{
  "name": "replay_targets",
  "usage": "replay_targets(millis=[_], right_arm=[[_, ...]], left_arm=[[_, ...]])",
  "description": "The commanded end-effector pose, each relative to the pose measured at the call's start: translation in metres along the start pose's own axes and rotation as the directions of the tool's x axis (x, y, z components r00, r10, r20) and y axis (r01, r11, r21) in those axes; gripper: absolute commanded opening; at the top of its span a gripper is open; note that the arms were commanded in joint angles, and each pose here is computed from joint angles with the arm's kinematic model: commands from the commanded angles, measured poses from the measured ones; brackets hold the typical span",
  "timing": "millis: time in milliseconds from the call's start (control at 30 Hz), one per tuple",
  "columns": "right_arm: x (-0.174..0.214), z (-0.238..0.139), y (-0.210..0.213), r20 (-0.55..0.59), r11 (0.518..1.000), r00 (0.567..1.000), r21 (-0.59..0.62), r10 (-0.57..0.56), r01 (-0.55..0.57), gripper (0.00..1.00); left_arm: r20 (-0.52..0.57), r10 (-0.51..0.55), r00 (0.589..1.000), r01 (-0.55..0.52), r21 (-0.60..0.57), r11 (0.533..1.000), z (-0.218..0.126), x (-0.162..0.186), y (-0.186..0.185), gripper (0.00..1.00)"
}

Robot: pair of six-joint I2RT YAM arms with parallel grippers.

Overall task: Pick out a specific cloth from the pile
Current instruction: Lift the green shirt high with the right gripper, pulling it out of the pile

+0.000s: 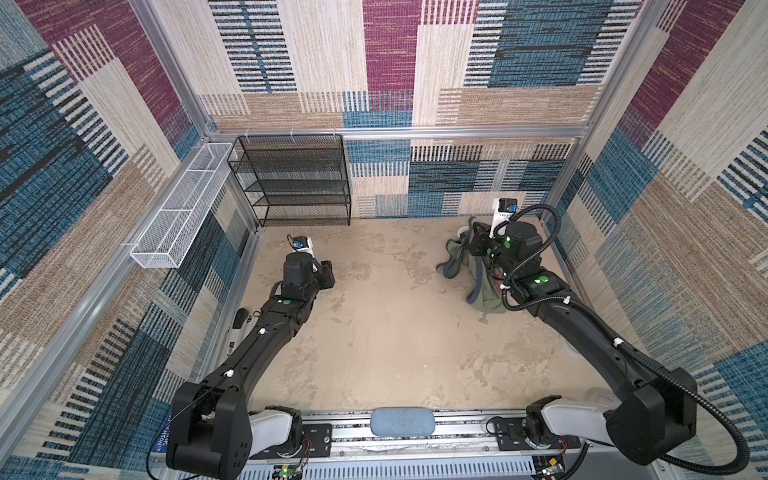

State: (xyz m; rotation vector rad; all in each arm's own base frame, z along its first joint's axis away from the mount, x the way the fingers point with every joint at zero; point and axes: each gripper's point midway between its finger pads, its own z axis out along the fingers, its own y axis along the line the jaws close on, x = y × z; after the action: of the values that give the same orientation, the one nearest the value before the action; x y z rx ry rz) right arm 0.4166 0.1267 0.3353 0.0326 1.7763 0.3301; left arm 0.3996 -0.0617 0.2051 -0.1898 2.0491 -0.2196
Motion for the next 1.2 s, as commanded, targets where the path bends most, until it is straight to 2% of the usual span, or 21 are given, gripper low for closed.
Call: replay_targets(millis=[0,633,1167], right_arm=[[-0.027,-0.006,0.009,0.074,0.999,0.997,-0.034,-0.01,0.012,0.0],[-0.134,-0.045,0.036,0.285,0.992,0.957,-0.092,-0.058,0.087,0.01],[-0.207,-0.092,0.081,0.421,0.949,0.907,-0.293,0.021,0.114,0.0]], left_arm=[[-0.004,-0.026,1.0,0.026,0.013,1.0,-0.002,-0.002,-0.003,0.56],[0.019,-0.046,0.999,0.045,0.044,0.998,-0.007,-0.015,-0.011,0.55],[0.038,-0.06,0.997,0.057,0.08,0.995,-0.031,-0.035,-0.02,0.55]])
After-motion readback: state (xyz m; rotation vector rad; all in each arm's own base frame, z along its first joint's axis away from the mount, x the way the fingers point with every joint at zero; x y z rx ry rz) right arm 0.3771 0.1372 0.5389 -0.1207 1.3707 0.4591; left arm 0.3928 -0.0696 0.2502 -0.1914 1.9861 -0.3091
